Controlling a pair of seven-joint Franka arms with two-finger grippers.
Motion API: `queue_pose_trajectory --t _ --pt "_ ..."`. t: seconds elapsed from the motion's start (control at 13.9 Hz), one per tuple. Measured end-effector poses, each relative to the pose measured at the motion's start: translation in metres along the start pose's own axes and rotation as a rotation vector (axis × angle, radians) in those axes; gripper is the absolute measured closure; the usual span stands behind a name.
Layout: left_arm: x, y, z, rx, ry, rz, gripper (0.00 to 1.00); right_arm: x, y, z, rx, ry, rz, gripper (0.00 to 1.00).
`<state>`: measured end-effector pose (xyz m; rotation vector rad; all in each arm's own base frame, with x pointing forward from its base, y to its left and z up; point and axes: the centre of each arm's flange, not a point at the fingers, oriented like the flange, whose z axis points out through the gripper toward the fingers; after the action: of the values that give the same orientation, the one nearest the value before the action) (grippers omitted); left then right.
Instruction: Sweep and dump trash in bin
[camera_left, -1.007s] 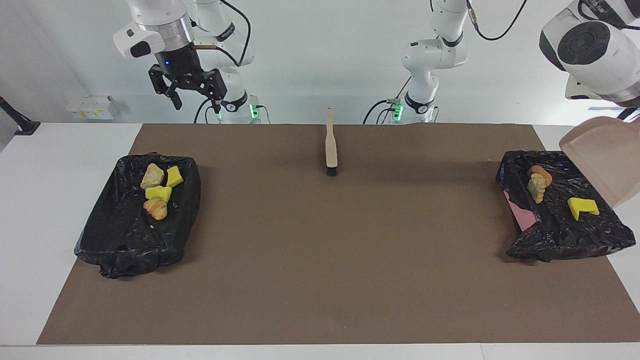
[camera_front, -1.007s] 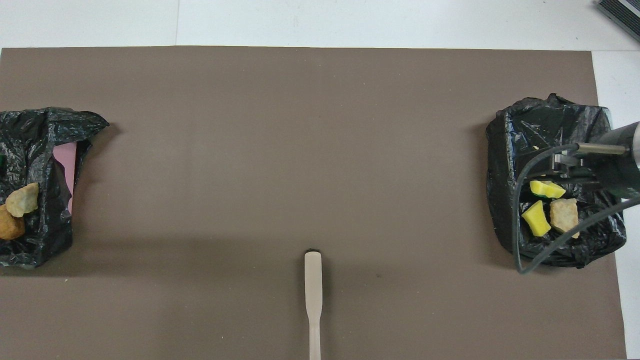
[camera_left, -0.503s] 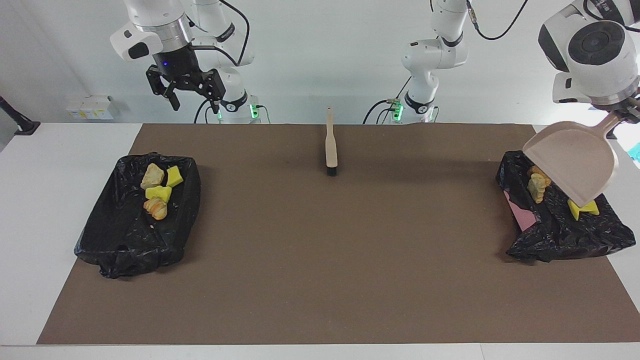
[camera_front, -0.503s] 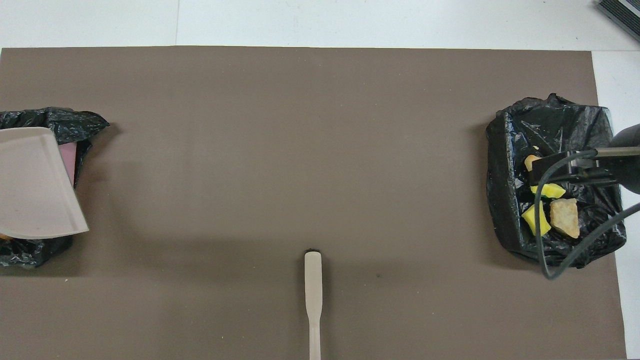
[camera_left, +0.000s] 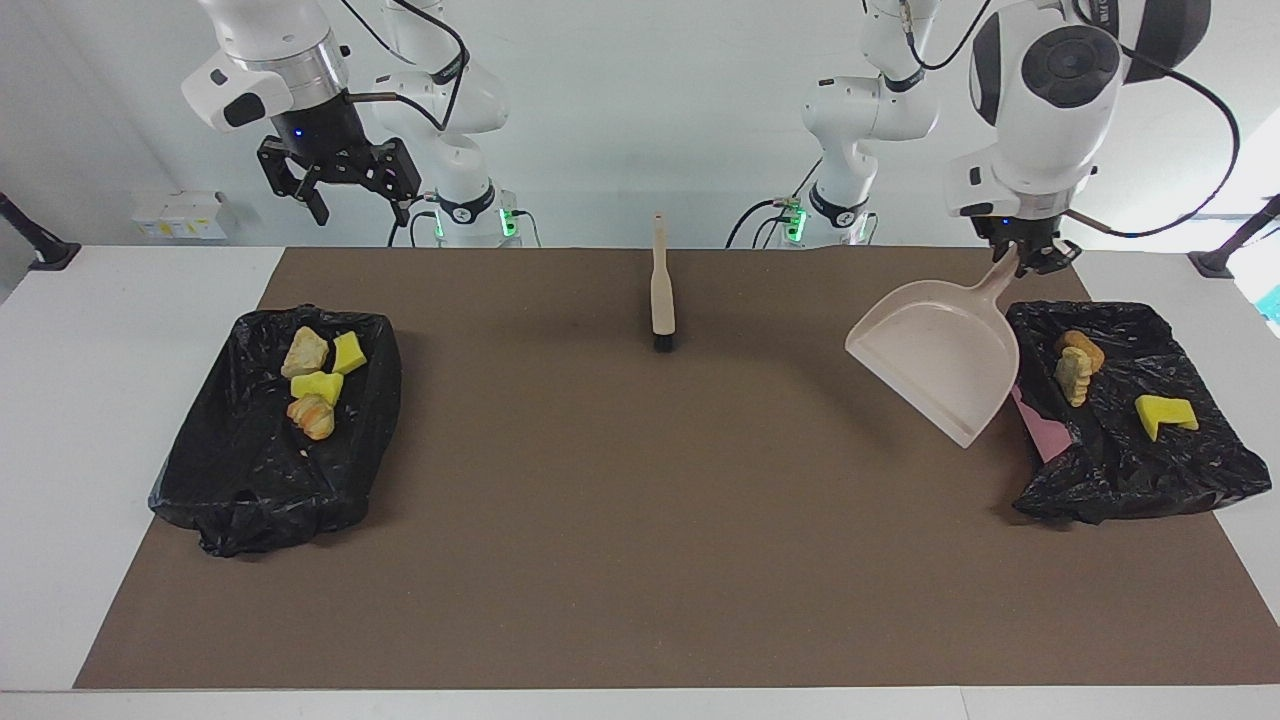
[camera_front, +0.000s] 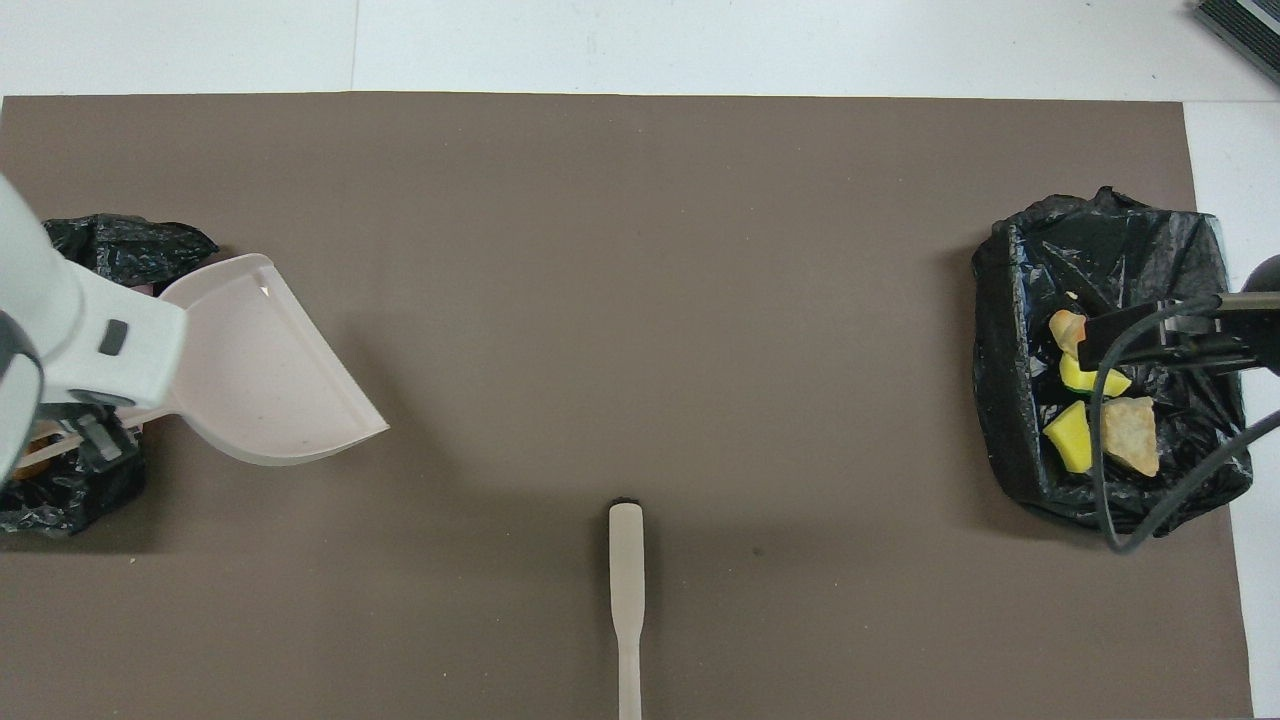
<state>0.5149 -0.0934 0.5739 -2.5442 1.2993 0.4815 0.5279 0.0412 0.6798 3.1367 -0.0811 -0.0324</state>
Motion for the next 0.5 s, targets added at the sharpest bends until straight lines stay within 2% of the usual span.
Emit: queue_pose_trajectory --t 0.29,0.5 --pt "0.050 0.057 -0.002 -0.103 0.071 -0.162 0.67 -0.001 0.012 0.003 -0.001 -0.023 0.022 0.00" --pt "0.089 0.095 -0.005 -0.149 0.142 -0.264 0.67 -0.001 0.020 0.005 -0.001 -0.031 0.036 0.00"
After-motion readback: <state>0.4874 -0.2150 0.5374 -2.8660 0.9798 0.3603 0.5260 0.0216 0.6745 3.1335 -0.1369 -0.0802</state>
